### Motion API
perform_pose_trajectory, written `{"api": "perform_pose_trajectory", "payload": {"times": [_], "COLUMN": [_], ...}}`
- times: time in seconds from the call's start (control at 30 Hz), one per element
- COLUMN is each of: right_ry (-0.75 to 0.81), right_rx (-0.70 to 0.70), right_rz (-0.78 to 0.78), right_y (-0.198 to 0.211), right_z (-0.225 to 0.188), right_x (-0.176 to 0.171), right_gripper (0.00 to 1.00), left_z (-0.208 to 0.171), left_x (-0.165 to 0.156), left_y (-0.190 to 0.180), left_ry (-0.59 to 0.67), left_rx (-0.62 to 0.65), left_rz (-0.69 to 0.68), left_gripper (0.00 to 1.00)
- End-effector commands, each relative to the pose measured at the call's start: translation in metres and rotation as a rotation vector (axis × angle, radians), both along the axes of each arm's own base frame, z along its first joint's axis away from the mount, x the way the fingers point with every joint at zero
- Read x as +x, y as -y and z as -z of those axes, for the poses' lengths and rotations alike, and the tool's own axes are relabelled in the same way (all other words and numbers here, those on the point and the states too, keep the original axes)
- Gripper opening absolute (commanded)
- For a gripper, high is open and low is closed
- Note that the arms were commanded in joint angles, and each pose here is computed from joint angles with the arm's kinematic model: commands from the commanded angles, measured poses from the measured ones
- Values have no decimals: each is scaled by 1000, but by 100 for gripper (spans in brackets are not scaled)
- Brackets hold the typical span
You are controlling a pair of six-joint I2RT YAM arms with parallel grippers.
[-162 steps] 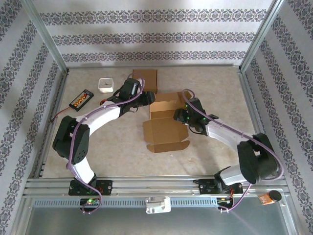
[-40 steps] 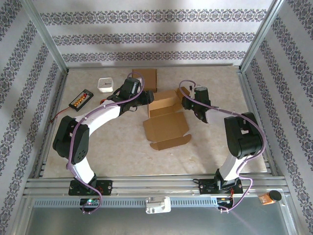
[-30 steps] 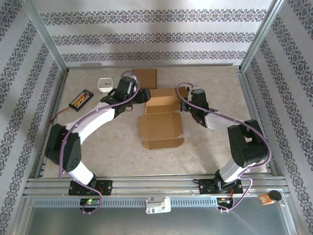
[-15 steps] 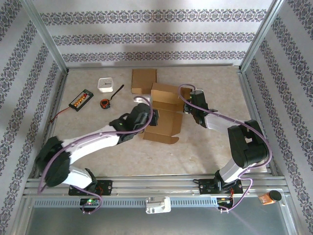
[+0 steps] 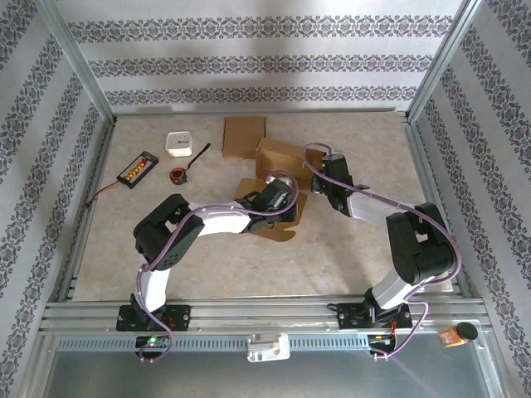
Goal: Fold the paper box
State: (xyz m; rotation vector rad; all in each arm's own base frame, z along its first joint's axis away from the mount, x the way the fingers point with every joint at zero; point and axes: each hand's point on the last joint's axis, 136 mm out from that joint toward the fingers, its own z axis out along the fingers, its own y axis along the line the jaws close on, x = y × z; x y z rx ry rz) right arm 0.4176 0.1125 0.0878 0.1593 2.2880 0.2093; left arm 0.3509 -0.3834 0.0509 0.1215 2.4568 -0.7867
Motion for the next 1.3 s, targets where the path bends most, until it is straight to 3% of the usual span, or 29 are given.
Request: {"api": "perform_pose_trajectory", "payload": {"times": [0.0, 0.1, 0.3, 0.77, 1.13, 1.27], "right_ry": [2, -16, -81, -339, -300, -295], "right_rx": [25, 51, 98, 417, 188, 175], "right_rz": [-5, -2, 16, 122, 165, 153], "right_y": [-7, -10, -14, -52, -41, -41], "right_z": [-8, -8, -14, 6, 43, 43], "right_x": [1, 1, -4, -29, -39, -39], "right_gripper": [11, 12, 12, 15, 17, 17], "left_z": [14, 36, 57, 62, 31, 1], "left_x": [-4, -6, 5, 13, 22, 25], "left_y": [14, 12, -8, -6, -9, -23], "left_ry": [-66, -151, -172, -177, -94, -28], "left_rx": [-34, -14, 1, -42, -96, -118], "left_rz": [70, 84, 36, 19, -23, -72], "left_gripper": [0, 0, 0, 0, 0, 15]}}
